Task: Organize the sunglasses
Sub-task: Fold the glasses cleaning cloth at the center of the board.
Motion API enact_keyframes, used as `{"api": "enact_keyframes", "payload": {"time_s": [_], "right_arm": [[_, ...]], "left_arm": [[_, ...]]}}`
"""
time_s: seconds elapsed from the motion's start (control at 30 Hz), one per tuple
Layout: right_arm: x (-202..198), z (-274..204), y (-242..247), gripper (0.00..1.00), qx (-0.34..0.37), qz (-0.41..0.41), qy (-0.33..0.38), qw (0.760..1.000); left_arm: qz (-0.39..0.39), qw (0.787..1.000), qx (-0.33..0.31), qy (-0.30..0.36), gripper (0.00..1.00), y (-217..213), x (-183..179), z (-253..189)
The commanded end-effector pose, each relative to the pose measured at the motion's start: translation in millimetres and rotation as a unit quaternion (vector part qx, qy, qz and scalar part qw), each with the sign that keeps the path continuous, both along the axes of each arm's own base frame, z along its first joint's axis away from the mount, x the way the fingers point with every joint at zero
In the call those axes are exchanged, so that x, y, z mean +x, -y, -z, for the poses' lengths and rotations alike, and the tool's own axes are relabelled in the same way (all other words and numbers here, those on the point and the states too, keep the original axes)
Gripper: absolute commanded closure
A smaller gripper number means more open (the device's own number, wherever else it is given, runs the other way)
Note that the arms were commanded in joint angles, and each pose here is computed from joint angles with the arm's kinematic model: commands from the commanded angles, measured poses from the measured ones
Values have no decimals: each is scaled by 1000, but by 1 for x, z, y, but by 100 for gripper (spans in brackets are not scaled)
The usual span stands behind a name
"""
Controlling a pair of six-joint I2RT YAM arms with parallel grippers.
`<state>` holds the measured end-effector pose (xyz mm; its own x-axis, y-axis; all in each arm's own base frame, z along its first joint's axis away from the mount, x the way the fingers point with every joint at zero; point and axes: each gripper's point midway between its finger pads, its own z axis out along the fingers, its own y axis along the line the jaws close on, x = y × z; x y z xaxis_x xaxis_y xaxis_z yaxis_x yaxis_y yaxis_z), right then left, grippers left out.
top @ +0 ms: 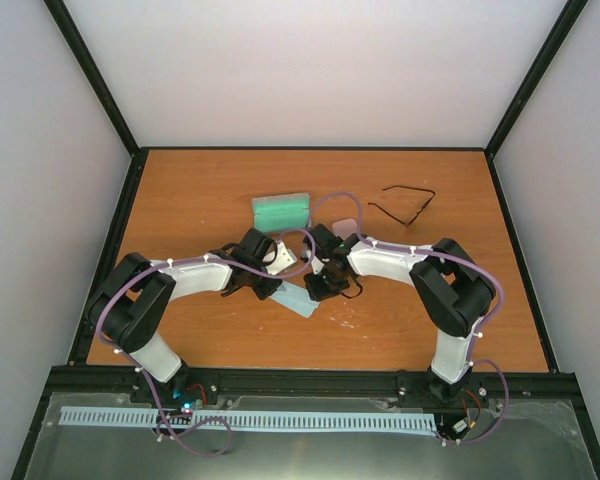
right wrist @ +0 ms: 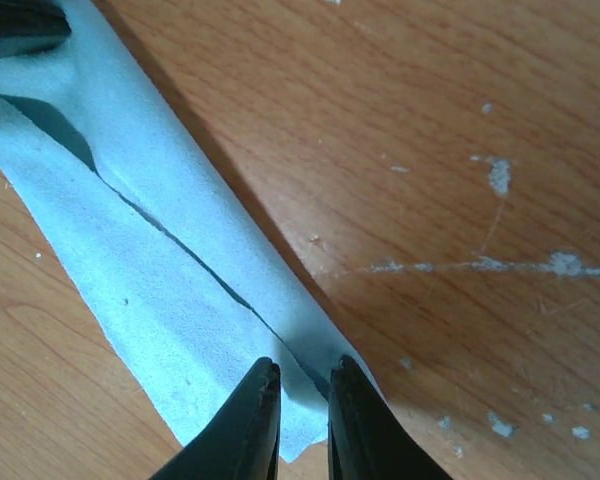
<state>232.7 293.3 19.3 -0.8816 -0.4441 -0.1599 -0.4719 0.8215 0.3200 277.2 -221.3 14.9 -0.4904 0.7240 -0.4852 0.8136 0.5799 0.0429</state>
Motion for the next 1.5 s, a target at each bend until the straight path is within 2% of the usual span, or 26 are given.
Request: {"api": "enact_keyframes", "payload": {"time_s": [0.0,0.23,0.57,0.9,0.93,0.97,1.0,1.03,1.47], "right_arm": [[-5,-2,2,86,-1,-4,0,1000],[-8,-5,-2,97,10,-9,1,1000],[-11,-30,-20,97,72,-33,12,997],[-33,-26,-25,97,83,-68,-23,994],[-31,-26,-22,96,78,-64,-16,995],[-27,-28,-19,76,72,-55,-4,996],[-24,-28,-16,69,67,-48,3,997],[-21,-27,-13,67,58,-41,7,997],[-6,-11,-6,74,11,-18,15,1000]], "left_arm": [[-6,1000,22,-19,91,-10,-9,12],[-6,1000,23,-20,91,-10,-9,14],[-9,1000,22,-17,91,-9,-7,13],[-9,1000,23,-14,91,-11,-7,12],[-10,1000,23,-14,91,-10,-7,12],[-10,1000,23,-14,91,-11,-7,12],[-10,1000,23,-14,91,-10,-7,12],[-10,1000,23,-14,91,-11,-7,12],[-12,1000,24,-12,91,-12,-7,11]]}}
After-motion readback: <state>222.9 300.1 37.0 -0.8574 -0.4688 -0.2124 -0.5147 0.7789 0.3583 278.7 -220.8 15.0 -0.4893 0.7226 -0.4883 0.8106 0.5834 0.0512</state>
